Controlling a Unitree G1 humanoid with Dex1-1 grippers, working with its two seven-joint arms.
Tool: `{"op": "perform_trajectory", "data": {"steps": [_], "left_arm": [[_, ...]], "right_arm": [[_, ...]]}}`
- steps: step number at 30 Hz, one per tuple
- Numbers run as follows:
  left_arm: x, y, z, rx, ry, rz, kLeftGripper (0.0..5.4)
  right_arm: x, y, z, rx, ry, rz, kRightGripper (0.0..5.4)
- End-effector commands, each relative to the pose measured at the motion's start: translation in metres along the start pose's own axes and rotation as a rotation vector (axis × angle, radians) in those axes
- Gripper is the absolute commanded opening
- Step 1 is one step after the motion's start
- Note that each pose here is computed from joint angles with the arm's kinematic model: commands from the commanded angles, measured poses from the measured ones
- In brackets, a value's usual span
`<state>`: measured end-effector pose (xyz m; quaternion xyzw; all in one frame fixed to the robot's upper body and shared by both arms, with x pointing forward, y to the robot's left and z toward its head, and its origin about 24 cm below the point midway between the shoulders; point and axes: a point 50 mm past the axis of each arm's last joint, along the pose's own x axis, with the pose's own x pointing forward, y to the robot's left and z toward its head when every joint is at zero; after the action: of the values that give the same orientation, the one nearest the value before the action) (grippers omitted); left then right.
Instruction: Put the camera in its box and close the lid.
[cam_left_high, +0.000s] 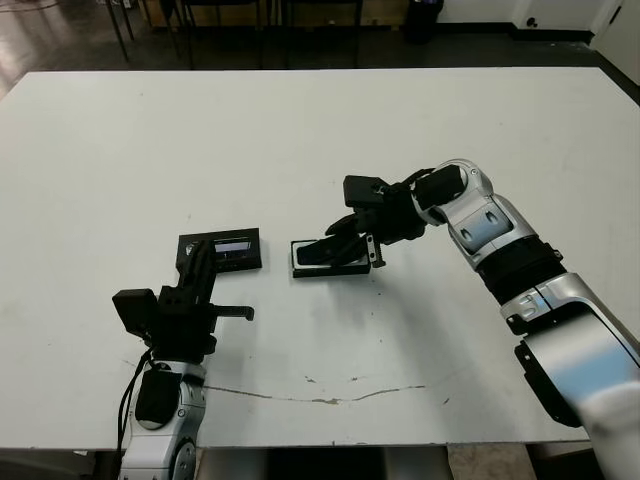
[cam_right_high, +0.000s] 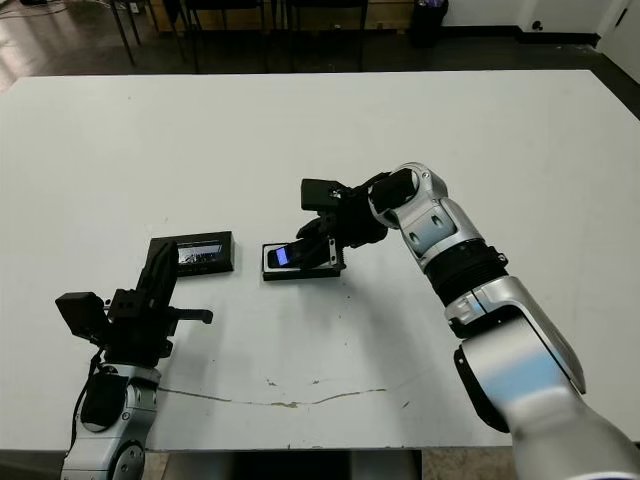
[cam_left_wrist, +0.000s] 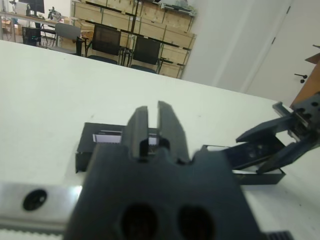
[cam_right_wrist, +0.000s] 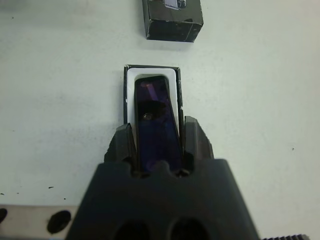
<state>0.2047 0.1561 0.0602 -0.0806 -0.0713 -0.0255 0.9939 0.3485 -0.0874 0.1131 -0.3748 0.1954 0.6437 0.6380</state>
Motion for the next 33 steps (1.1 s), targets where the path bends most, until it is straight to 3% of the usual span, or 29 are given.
{"op": "perform_trajectory", "data": {"steps": [1,9,13,18,33], "left_arm": [[-0.005,0.003,-0.007,0.002,0.040,0.012,0.00],[-0.005,0.006,-0.007,0.012,0.038,0.008,0.00],[-0.003,0.006,-0.007,0.008,0.036,0.005,0.00],[-0.002,0.007,-0.006,0.022,0.036,0.010,0.00],[0.002,0.009,-0.006,0.050,0.023,-0.004,0.00]], "right_arm": [[0.034,0.019,-0.001,0.024,0.006,0.109,0.35],[0.030,0.018,-0.005,0.033,0.014,0.060,0.39],[0.024,0.015,-0.003,-0.002,0.022,0.023,1.12],[0.007,0.008,0.002,-0.127,0.036,-0.060,2.17],[-0.045,-0.012,0.005,-0.180,0.015,-0.192,5.38]]}}
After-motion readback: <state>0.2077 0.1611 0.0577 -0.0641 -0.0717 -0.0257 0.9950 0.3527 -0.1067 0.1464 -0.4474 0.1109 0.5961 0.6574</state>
